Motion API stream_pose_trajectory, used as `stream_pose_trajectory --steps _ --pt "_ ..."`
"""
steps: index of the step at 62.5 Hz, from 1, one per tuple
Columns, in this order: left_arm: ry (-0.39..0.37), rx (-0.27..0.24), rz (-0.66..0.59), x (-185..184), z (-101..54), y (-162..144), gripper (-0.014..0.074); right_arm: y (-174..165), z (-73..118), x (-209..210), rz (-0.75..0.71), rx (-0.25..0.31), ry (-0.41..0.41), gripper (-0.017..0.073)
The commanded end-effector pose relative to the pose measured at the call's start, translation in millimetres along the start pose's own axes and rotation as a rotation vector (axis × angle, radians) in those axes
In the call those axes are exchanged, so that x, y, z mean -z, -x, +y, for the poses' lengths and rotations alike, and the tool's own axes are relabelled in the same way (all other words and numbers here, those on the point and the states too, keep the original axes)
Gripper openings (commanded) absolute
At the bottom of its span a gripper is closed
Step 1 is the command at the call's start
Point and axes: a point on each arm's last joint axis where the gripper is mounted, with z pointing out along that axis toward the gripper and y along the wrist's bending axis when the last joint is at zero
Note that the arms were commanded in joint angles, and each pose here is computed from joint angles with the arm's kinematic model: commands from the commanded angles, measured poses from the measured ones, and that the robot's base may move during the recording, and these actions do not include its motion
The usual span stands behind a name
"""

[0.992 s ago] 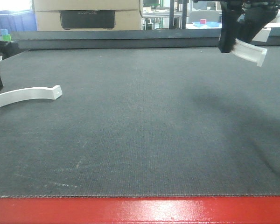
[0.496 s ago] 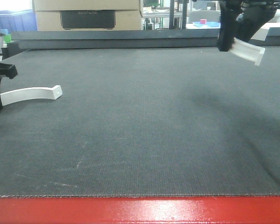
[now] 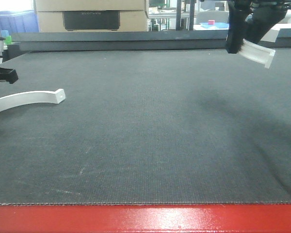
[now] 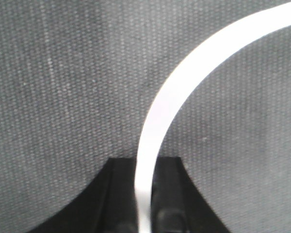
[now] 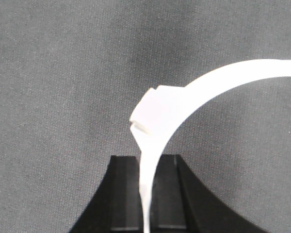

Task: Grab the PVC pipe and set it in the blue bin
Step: 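Lift both held white clamps up off the table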

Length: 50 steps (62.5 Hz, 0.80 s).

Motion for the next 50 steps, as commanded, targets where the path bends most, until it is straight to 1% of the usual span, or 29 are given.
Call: stream_pose_trajectory --steps 1,9,15,21,28,33,37,42,50 --pt "-0.002 -0.011 0.014 1.2 -2.0 -0.3 -0.0111 1.7 0.6 5.6 -0.031 0.014 0.003 -0.0169" --pt "-0.003 -0.011 0.022 6.2 -2.0 -1.0 -0.0111 -0.8 -0.8 13.8 -0.026 0.02 -0.009 -0.0169" --pt "-0.014 -0.003 0.018 23.6 -3.1 -2.4 -0.0111 -2.4 -0.8 28.2 -0.062 0.021 0.0 -0.0169" --pt "-0.035 0.011 -0.038 49.0 -5.7 -4.5 -0.0111 -4.4 -0.9 45.3 -0.117 0.021 0.013 -0.0169" --pt "-0.08 0.032 -0.128 88.3 -10.7 -11.7 -0.0111 -7.6 -1.2 64.7 -0.18 0.022 0.028 -0.0169" --pt "-0.155 0.06 -0.211 125.1 -18.5 -22.1 -0.0111 -12.1 -2.0 81.1 -0.223 0.023 0.038 -0.0169" --pt "-0.214 0.078 -0.266 145.4 -24.3 -28.1 -0.0111 -15.5 -2.6 91.0 -0.246 0.023 0.043 -0.0169" --pt "-0.267 0.082 -0.348 175.0 -31.2 -39.4 -0.0111 -20.1 -3.4 103.7 -0.288 0.024 0.053 -0.0169" --pt "-0.264 0.059 -0.505 212.7 -37.3 -57.6 -0.0111 -27.9 -5.9 115.0 -0.367 0.028 0.062 -0.0169"
